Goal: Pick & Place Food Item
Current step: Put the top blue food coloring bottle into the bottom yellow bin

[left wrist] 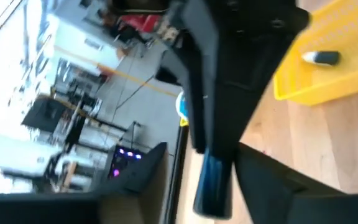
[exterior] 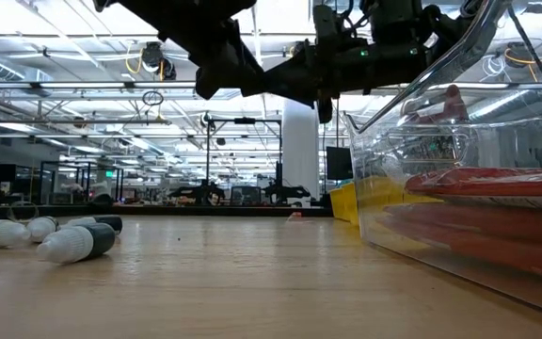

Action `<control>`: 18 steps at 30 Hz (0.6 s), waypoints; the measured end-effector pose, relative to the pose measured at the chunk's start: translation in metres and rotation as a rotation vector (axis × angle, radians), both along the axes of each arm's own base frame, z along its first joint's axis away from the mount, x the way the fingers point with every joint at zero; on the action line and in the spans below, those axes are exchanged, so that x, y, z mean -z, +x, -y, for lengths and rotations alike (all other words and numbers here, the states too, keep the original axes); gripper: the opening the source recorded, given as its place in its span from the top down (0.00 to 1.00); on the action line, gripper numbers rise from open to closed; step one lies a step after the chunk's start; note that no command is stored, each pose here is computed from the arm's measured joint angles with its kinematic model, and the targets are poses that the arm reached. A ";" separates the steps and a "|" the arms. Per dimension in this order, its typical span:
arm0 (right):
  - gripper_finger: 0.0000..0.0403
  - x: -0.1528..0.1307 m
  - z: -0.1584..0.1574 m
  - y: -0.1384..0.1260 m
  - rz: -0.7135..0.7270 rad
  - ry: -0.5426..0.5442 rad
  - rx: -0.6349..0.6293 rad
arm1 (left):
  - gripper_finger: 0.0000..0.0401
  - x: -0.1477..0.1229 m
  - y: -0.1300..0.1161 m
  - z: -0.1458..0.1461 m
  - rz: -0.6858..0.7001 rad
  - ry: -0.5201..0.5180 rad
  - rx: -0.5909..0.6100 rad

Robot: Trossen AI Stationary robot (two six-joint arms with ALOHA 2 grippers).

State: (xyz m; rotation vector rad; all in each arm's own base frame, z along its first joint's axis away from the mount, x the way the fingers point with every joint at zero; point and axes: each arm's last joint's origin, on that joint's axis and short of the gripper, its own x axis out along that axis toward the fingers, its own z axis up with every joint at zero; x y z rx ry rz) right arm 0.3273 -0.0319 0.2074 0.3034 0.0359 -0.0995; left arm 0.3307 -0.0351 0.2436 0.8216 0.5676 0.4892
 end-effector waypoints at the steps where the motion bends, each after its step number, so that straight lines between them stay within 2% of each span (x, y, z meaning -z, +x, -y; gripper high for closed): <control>1: 0.84 0.000 0.001 0.000 -0.002 -0.001 -0.009 | 0.51 0.000 0.000 0.001 0.018 -0.017 -0.018; 5: 0.83 -0.004 0.002 -0.007 -0.031 0.002 -0.040 | 0.38 -0.002 -0.003 0.003 0.075 -0.102 -0.033; 9: 0.84 -0.011 0.004 -0.019 -0.137 -0.027 -0.036 | 0.31 0.000 -0.004 -0.002 0.089 -0.229 -0.006; 15: 0.84 -0.028 -0.001 -0.045 -0.236 -0.069 -0.050 | 0.29 0.005 -0.018 -0.027 0.088 -0.402 -0.048; 18: 0.84 -0.029 -0.005 -0.064 -0.266 -0.071 -0.059 | 0.31 0.009 -0.022 -0.039 0.126 -0.518 0.001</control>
